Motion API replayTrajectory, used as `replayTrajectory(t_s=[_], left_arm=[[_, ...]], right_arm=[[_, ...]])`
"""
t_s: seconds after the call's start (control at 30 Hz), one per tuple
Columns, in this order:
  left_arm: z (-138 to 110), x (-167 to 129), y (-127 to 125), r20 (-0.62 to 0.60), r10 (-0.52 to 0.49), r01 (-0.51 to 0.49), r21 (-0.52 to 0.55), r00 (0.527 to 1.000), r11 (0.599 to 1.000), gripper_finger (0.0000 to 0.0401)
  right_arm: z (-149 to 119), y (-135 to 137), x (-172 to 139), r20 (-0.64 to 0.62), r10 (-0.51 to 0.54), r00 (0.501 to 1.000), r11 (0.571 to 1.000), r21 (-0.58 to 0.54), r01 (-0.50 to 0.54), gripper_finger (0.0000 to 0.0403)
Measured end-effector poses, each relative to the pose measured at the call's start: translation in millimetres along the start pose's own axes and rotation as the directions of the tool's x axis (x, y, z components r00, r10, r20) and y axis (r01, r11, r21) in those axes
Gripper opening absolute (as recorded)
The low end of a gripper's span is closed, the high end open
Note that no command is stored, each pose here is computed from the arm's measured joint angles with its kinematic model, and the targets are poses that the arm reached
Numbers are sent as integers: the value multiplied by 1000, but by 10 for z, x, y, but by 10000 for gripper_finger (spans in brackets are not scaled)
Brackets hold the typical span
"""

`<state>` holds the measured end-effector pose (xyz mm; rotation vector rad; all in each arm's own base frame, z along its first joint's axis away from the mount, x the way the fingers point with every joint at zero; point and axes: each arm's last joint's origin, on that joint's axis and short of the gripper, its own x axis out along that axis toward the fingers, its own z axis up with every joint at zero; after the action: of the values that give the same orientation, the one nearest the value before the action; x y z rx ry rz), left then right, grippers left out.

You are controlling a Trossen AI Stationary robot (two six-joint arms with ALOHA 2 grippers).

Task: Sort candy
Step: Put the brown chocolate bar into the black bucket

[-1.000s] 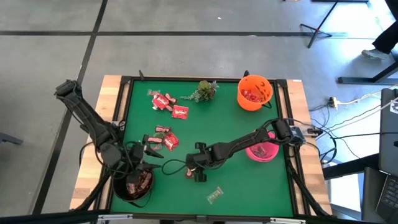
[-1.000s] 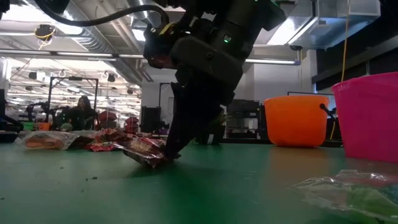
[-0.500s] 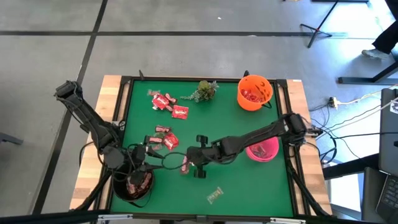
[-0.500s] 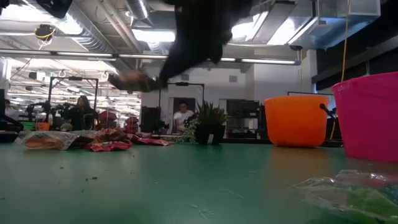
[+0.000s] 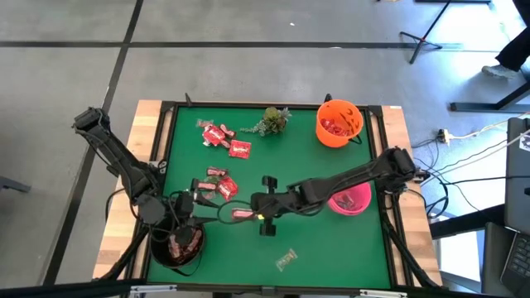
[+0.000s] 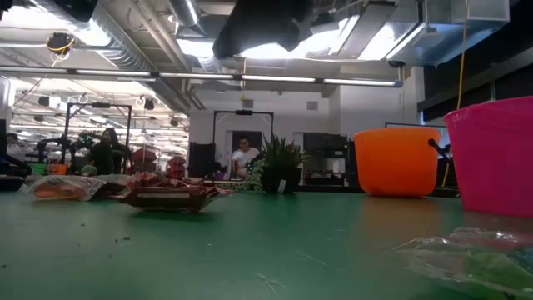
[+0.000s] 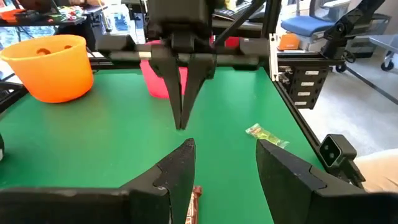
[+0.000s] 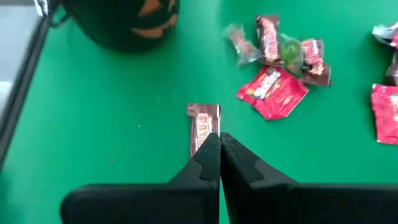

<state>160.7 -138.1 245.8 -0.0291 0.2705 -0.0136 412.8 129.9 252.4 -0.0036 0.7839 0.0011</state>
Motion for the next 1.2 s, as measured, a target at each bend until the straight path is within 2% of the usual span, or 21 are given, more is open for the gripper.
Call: replayTrajectory(t_s=[0.1,0.2,0.33,0.57,0.77,0.9,1.0,1.1,1.2], left_arm=[[3,2,8,5,18,-18,-13,1000,1000,159],[3,3,11,7,25,-25,-18,1000,1000,159],[3,3,10,7,24,-24,-21,1000,1000,159],[2,25,26,-8,2,-2,-74,1000,997,184],[6,45,49,-13,2,-3,-78,1000,997,216],[10,60,69,-13,13,-14,-80,1000,997,220],[10,60,68,-13,12,-13,-81,1000,997,220],[10,60,68,-13,12,-13,-81,1000,997,220],[10,60,68,-13,13,-14,-81,1000,997,220]], right_arm=[[-95,22,164,-54,6,999,999,-48,-8,6],[-203,52,346,-109,35,993,996,-72,-43,36],[-309,87,557,-138,55,989,995,-77,-66,113],[-357,62,840,-75,30,997,998,-44,-34,256],[-476,-139,1069,-141,24,990,997,72,-14,322],[-546,-217,1178,-172,25,985,993,114,-6,331],[-548,-239,1185,-180,36,983,992,124,-14,313],[-559,-237,1182,-191,36,981,993,114,-15,273],[-554,-236,1168,-195,38,980,995,98,-19,214]])
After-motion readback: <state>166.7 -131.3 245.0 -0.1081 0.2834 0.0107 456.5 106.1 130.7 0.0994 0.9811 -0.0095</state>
